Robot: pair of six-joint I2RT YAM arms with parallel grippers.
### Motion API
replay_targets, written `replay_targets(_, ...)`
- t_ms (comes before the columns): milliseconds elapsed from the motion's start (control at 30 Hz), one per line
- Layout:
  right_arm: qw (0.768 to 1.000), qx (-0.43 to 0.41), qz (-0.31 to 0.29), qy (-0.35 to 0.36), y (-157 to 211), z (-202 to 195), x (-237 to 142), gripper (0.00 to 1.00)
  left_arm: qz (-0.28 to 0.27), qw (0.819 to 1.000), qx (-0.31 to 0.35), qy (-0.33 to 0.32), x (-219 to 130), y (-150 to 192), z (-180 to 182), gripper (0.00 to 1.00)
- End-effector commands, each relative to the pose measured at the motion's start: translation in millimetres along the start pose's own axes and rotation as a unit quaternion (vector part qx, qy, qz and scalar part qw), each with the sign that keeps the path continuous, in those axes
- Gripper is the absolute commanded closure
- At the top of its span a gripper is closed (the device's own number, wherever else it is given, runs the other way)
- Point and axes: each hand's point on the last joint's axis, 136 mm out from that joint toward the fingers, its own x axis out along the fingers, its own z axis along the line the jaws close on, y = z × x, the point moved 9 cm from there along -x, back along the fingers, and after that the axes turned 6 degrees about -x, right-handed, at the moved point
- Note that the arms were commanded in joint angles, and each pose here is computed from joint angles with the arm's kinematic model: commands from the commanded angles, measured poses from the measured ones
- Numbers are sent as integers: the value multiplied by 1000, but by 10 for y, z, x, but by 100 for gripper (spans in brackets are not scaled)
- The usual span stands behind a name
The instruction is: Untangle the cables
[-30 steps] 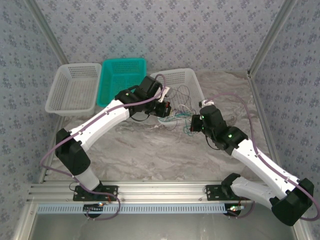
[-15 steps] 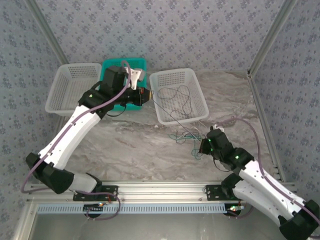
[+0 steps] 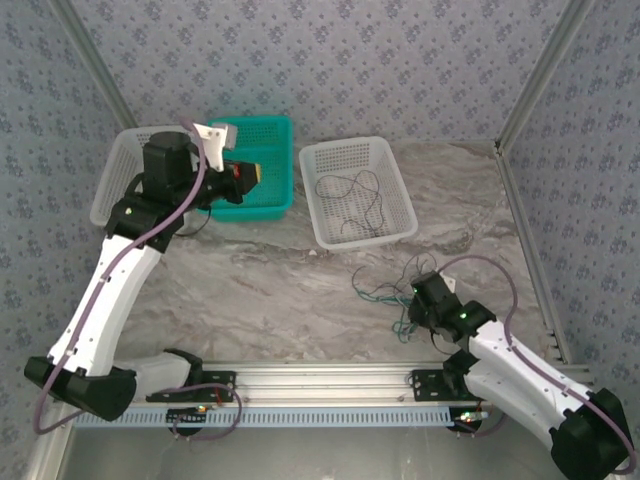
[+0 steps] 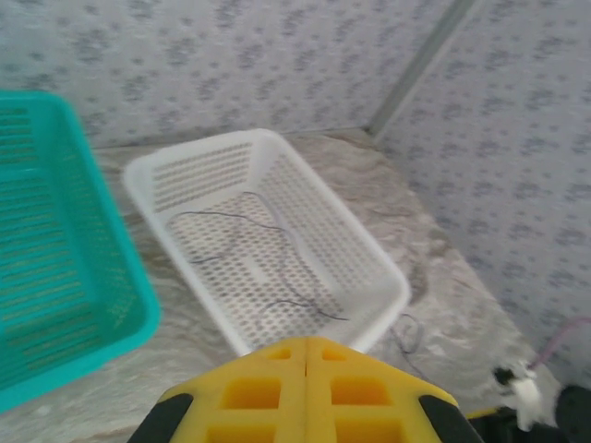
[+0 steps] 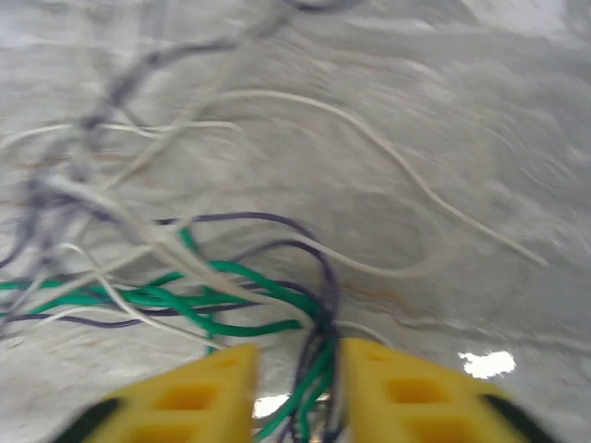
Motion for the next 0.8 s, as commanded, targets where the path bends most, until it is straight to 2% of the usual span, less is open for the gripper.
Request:
replay_targets(0, 998, -29, -46, -31, -276, 154, -238, 47, 35, 997, -14, 64, 224, 160, -26, 100)
replay_targets(100, 997, -40, -57, -23, -400, 177, -432, 47, 50, 997, -20, 53, 344, 263, 24, 93)
replay_targets(267, 994, -41, -82, -60, -646, 352, -592, 47, 59, 997, -8, 58, 440, 310, -7, 92)
replay_targets(333, 998, 8, -70, -2, -774, 294, -564, 49, 61, 996, 2, 58, 478, 318, -39, 91)
replay_targets(433, 991, 105, -42, 76, -1004, 59, -370, 51, 70, 996, 16, 58, 534, 357, -87, 90)
replay_targets(467, 988, 134, -31, 74, -1075, -7, -266, 50, 75, 995, 20, 58, 554, 381, -98, 90)
replay_targets(567, 988, 150, -25, 2, -1314, -4, 4, 48, 90, 994, 27, 55, 594, 457, -110, 88)
replay_targets(700, 977, 196, -22, 76, -1457, -198, 246, 46, 99, 993, 31, 56, 630, 526, -115, 84)
replay_targets(767, 977, 194, -22, 86, -1513, -307, 369, 45, 100, 993, 32, 58, 629, 532, -135, 81)
